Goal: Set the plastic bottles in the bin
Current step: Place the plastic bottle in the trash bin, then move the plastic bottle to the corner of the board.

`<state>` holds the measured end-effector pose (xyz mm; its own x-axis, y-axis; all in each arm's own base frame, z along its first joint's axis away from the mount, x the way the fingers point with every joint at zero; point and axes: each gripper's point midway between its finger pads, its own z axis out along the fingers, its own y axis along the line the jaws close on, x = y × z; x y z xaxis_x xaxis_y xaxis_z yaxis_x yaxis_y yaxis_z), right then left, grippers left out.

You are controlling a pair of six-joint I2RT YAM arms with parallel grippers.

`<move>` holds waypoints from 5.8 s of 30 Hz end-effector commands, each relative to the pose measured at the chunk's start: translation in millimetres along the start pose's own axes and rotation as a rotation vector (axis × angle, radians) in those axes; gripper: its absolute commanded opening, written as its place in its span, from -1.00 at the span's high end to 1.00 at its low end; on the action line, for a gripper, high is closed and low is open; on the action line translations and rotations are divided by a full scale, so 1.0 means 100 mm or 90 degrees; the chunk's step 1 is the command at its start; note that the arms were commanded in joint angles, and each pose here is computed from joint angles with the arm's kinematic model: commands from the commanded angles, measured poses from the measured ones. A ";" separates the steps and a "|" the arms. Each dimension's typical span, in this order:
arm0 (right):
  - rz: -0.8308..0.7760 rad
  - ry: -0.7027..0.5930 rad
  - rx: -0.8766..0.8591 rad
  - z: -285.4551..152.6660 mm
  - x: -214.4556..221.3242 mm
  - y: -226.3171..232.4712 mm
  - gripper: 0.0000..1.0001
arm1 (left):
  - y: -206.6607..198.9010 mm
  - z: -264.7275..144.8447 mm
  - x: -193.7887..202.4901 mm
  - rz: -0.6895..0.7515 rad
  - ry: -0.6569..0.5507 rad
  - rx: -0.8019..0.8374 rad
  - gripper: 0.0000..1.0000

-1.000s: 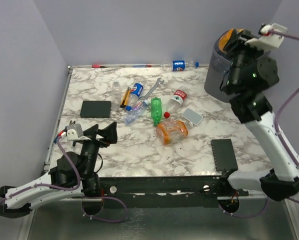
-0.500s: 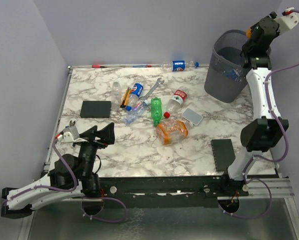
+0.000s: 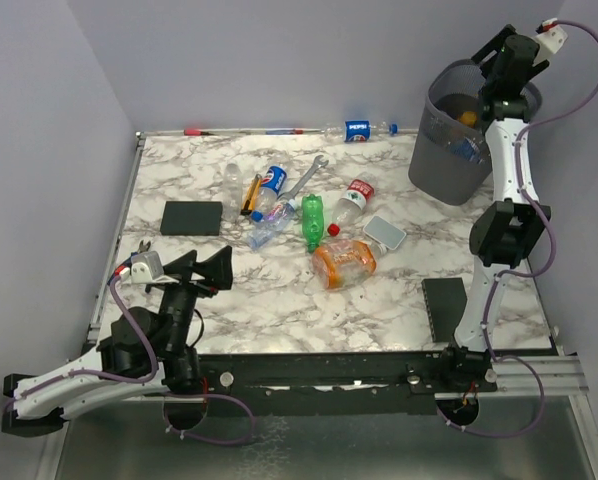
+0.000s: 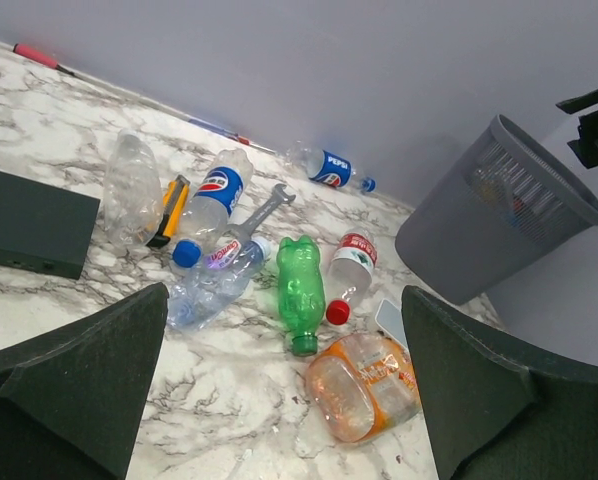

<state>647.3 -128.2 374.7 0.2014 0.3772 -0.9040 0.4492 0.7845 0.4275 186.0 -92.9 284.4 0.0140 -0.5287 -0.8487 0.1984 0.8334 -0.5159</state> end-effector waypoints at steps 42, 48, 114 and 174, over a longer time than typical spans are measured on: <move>0.225 0.551 -0.309 -4.93 2.02 -0.66 -0.58 | -1.32 0.12 1.85 0.505 0.426 0.314 -0.98; 0.251 0.567 -0.204 -4.98 2.10 -0.98 -0.60 | -1.50 0.28 2.17 0.647 0.455 0.359 -0.98; 0.219 0.640 -0.275 -4.86 2.58 -0.60 -0.62 | -0.85 0.99 2.26 0.334 0.488 0.138 -0.83; 0.249 0.791 -0.185 -5.44 3.28 -1.16 -0.61 | 0.08 -0.11 2.73 0.047 0.498 0.014 -0.26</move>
<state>202.9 180.1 46.0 -0.7181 0.6675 -0.1969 0.2621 0.5215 0.8120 181.3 -246.1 54.6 -0.6785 -0.2096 -0.7041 0.2735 0.8174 -0.5070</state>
